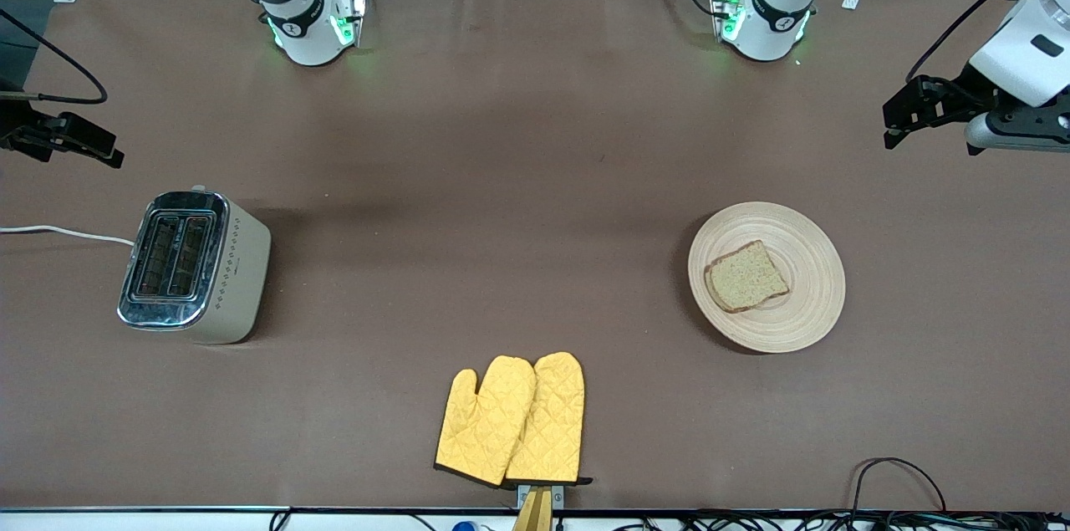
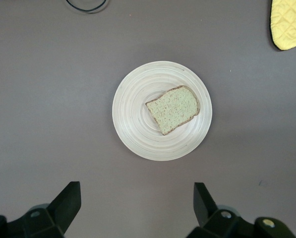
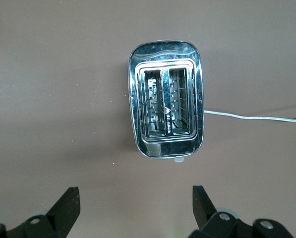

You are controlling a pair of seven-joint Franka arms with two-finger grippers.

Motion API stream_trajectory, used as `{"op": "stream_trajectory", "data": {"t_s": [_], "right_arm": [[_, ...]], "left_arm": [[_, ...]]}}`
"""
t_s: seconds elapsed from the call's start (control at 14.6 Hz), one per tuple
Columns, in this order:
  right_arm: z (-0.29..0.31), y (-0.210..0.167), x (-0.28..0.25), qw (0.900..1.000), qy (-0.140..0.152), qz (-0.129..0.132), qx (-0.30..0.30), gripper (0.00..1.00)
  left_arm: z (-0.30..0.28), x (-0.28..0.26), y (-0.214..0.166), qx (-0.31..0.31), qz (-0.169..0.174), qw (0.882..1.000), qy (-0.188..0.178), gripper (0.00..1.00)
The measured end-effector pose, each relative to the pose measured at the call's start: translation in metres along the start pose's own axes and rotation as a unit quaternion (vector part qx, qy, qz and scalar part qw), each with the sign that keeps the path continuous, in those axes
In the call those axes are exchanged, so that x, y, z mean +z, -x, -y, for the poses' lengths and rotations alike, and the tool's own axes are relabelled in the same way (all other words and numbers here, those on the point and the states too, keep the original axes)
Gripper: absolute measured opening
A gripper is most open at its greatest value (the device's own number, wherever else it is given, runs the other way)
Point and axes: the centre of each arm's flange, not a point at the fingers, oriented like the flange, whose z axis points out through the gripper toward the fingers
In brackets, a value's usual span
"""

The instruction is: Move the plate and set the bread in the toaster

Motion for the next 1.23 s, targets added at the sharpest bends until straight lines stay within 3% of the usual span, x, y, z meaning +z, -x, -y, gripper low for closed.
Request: {"op": "stream_trajectory", "data": {"t_s": [0.27, 0.48, 0.55, 0.69, 0.82, 0.96, 1.23], "right_arm": [[0.000, 0.000, 0.000, 1.000, 0.000, 0.000, 0.000, 1.00], [-0.001, 0.000, 0.000, 1.000, 0.000, 0.000, 0.001, 1.00], [-0.002, 0.000, 0.000, 1.000, 0.000, 0.000, 0.001, 1.00], [-0.002, 0.000, 0.000, 1.000, 0.000, 0.000, 0.002, 1.00], [-0.002, 0.000, 0.000, 1.000, 0.000, 0.000, 0.002, 1.00], [-0.003, 0.000, 0.000, 1.000, 0.000, 0.001, 0.002, 1.00], [-0.003, 0.000, 0.000, 1.000, 0.000, 0.001, 0.003, 1.00]], "left_arm": [[0.000, 0.000, 0.000, -0.001, 0.000, 1.000, 0.000, 1.00], [0.025, 0.025, 0.000, -0.028, 0.044, 0.998, 0.032, 1.00], [0.052, 0.046, -0.002, -0.040, 0.065, 0.995, 0.064, 1.00], [0.131, 0.107, -0.005, -0.056, 0.092, 0.981, 0.160, 1.00], [0.209, 0.186, -0.001, -0.077, 0.109, 0.958, 0.252, 1.00], [0.251, 0.281, 0.001, -0.078, 0.119, 0.929, 0.341, 1.00], [0.261, 0.447, -0.012, -0.051, 0.121, 0.893, 0.431, 1.00]]}}
